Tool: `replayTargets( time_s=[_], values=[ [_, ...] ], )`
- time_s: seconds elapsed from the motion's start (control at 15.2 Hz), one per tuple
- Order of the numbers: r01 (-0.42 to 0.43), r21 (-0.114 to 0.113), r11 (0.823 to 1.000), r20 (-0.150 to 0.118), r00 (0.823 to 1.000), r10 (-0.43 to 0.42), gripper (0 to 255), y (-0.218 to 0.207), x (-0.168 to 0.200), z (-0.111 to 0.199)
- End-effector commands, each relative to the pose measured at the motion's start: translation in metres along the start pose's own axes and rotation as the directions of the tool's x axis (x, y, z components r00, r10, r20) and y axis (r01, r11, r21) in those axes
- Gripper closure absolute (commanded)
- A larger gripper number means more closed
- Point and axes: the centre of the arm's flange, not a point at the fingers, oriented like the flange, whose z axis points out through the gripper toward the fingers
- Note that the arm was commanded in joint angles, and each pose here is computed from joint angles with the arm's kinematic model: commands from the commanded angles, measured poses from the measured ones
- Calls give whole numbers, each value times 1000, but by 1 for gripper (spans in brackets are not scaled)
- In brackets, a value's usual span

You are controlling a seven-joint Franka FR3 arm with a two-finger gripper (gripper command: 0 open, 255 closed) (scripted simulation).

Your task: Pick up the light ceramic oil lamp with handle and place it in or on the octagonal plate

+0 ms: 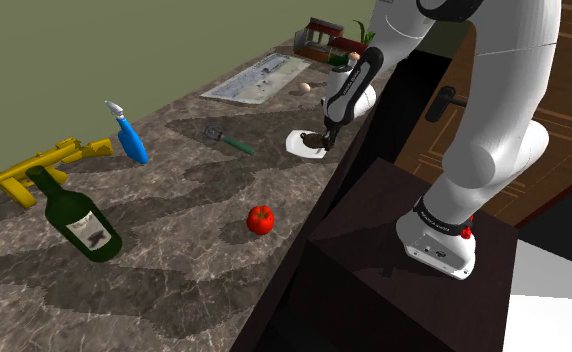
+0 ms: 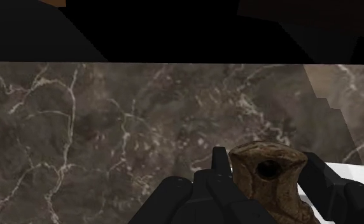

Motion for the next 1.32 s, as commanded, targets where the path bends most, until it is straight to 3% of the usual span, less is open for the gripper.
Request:
replayTargets(
  time_s=[0.0, 1.12, 1.25],
  values=[
    [0, 0, 1000, 0, 1000, 0, 255, 0, 0, 0],
    [0, 0, 1000, 0, 1000, 0, 255, 8, -6, -85],
    [0, 0, 1000, 0, 1000, 0, 255, -1, 17, -95]
  ],
)
